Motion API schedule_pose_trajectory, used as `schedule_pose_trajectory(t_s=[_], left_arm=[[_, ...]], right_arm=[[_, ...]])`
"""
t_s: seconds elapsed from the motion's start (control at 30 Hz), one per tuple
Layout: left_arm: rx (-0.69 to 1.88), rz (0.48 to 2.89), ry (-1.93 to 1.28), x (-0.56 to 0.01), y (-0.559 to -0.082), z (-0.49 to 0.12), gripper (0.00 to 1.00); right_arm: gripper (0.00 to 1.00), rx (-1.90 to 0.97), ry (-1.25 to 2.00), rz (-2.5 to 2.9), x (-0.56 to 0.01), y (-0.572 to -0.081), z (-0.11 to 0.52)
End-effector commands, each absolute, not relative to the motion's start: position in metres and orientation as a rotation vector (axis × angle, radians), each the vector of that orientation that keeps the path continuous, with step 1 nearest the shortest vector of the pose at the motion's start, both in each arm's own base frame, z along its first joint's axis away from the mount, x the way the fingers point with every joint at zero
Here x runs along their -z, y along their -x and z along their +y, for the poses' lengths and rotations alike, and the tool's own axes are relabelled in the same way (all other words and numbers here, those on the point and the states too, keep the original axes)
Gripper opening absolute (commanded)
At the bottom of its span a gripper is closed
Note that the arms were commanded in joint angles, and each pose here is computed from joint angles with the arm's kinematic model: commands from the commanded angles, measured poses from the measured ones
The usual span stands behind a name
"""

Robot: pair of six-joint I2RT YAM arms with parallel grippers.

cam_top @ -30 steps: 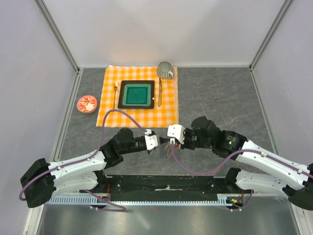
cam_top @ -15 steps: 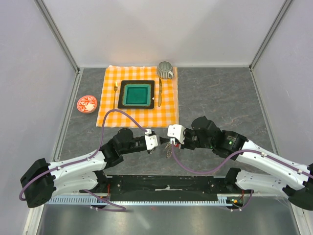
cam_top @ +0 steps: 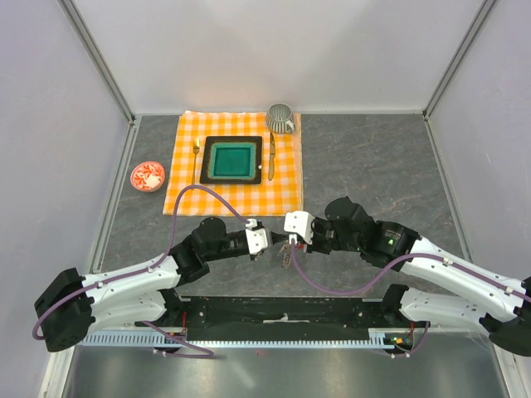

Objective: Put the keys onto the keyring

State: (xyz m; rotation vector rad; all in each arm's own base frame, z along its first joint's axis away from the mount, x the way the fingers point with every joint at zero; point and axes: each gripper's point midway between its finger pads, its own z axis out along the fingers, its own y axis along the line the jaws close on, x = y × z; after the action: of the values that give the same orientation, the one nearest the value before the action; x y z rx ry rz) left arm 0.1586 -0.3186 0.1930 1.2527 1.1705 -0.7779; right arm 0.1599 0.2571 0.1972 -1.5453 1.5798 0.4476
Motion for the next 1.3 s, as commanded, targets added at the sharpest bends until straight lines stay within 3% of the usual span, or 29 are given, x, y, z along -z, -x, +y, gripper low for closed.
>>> schedule_pose_trajectory(t_s=[0.0,1.27], left_arm=[[0.760,1.055,-1.187,-0.234,-0.165,-0.324,0.02],[0.796,1.022,-1.209,-0.237,-0.157,-0.326,0.02]], right_arm=[[0.00,-0.470,1.514,1.512,-0.218,-0.161,0.265],[0.00,-0.489,1.517,1.518,-0.214,-0.159,0.268]])
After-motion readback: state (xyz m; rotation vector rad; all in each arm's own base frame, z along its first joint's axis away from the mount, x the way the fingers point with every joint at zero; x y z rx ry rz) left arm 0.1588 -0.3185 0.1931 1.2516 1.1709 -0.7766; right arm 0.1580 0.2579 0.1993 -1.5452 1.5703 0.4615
